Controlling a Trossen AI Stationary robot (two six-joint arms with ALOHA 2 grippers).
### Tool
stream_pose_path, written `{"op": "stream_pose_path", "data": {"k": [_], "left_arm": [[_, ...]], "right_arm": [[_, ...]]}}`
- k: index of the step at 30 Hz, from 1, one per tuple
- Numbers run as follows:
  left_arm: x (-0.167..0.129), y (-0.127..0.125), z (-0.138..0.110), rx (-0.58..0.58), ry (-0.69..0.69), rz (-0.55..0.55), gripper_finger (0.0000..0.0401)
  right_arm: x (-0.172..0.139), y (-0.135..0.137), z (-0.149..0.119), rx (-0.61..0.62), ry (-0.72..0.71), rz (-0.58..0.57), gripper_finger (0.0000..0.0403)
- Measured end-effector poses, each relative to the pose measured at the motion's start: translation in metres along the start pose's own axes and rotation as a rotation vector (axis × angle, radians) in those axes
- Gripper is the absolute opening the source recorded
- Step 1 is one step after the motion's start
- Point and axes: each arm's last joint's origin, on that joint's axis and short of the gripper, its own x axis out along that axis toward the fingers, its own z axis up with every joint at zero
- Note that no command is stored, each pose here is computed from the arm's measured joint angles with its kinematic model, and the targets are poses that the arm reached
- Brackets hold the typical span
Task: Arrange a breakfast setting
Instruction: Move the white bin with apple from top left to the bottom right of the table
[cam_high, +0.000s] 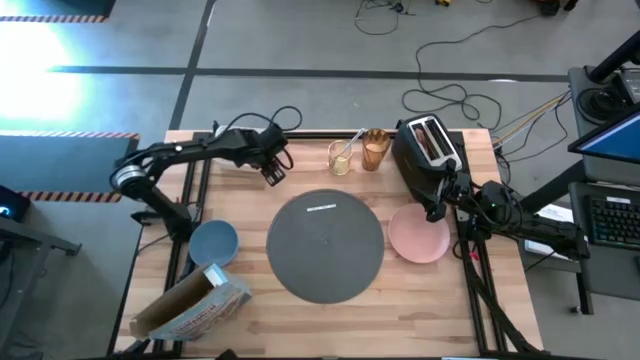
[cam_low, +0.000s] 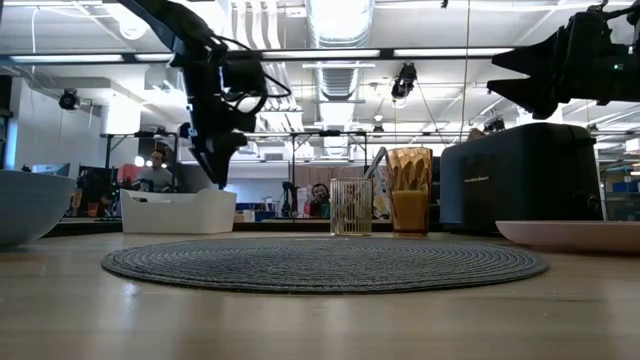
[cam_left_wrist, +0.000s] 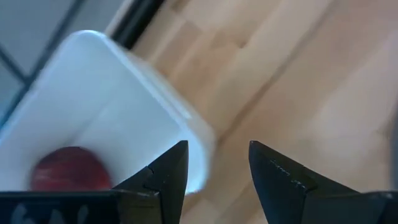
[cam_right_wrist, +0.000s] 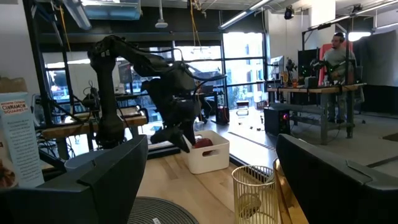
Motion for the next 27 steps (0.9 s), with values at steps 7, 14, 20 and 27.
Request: {"op": "stream_pose_path", "data": {"k": [7, 14, 20, 27], "left_arm": [[0.009, 0.004, 0.001, -0.085, 0.016, 0.095, 0.0153], [0.033, -0.002, 0.003, -0.123, 0.069, 0.083, 0.0152], [0.051, -0.008, 0.005, -0.115, 0.115, 0.09, 0.015], [0.059, -0.01, -0.003, -0.056, 0.21, 0.097, 0.0088]], "right_arm": [[0.0, 0.0, 0.0, 0.0, 0.0, -0.001, 0.0345], [0.0, 0.0, 0.0, 0.0, 0.0, 0.0, 0.0345], [0.0, 0.0, 0.0, 0.0, 0.0, 0.0, 0.0345], [0.0, 0.0, 0.0, 0.0, 0.0, 0.0, 0.0345]]}}
